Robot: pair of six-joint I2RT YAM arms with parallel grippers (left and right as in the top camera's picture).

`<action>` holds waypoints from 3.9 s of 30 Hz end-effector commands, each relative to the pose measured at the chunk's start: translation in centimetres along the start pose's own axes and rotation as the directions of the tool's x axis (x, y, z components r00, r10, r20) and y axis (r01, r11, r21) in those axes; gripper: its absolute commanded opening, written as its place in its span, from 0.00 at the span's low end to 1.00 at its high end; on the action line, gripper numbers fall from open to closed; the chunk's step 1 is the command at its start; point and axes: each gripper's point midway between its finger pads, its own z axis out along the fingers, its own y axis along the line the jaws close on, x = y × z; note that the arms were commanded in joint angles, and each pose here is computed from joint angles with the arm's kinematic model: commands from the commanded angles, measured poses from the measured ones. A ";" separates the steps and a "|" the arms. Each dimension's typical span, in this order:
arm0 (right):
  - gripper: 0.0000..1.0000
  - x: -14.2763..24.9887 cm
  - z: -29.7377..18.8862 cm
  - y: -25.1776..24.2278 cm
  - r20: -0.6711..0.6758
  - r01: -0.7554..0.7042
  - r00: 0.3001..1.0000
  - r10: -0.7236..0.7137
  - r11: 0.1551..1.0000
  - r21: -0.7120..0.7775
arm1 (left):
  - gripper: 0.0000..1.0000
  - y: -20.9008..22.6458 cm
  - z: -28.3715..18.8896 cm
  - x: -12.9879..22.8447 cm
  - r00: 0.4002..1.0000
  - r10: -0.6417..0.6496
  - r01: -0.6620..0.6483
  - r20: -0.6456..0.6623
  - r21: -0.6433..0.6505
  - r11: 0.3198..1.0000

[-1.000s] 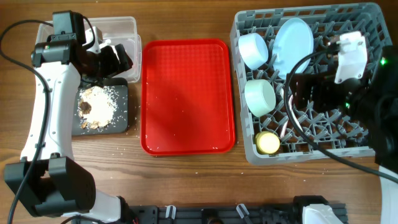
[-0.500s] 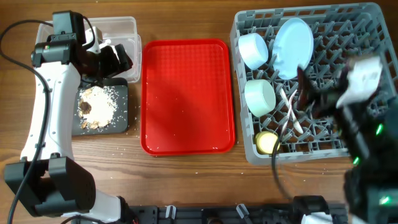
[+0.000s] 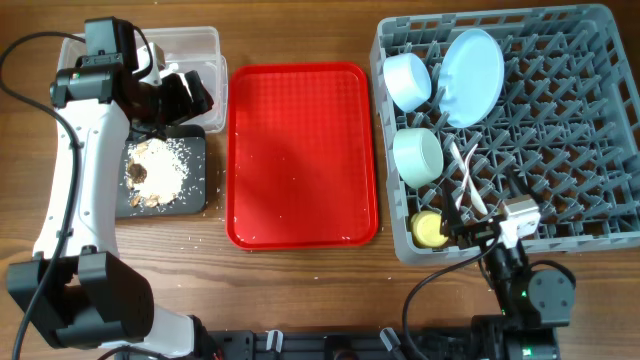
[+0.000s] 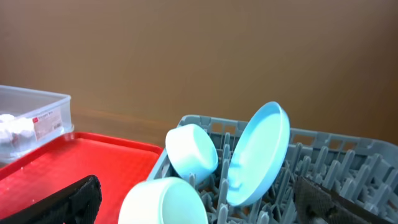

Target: Sort waste into correct bins and load items into the dishwasher rack

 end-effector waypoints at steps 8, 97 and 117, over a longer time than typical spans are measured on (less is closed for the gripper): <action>1.00 1.6 -0.4 3.3 0.103 0.203 0.977 -0.188 0.966 -0.160 | 1.00 -0.1 -0.4 -0.3 1.000 0.002 -0.002 0.012 0.003 1.000; 1.00 3.8 -0.1 1.8 -0.017 0.049 0.999 -0.050 0.995 -0.088 | 1.00 2.8 -3.7 14.3 0.410 0.206 -0.418 0.888 -0.018 0.908; 1.00 3.8 -0.1 1.8 -0.017 0.049 0.999 -0.050 0.995 -0.088 | 1.00 2.8 -3.7 14.3 0.410 0.206 -0.418 0.888 -0.018 0.908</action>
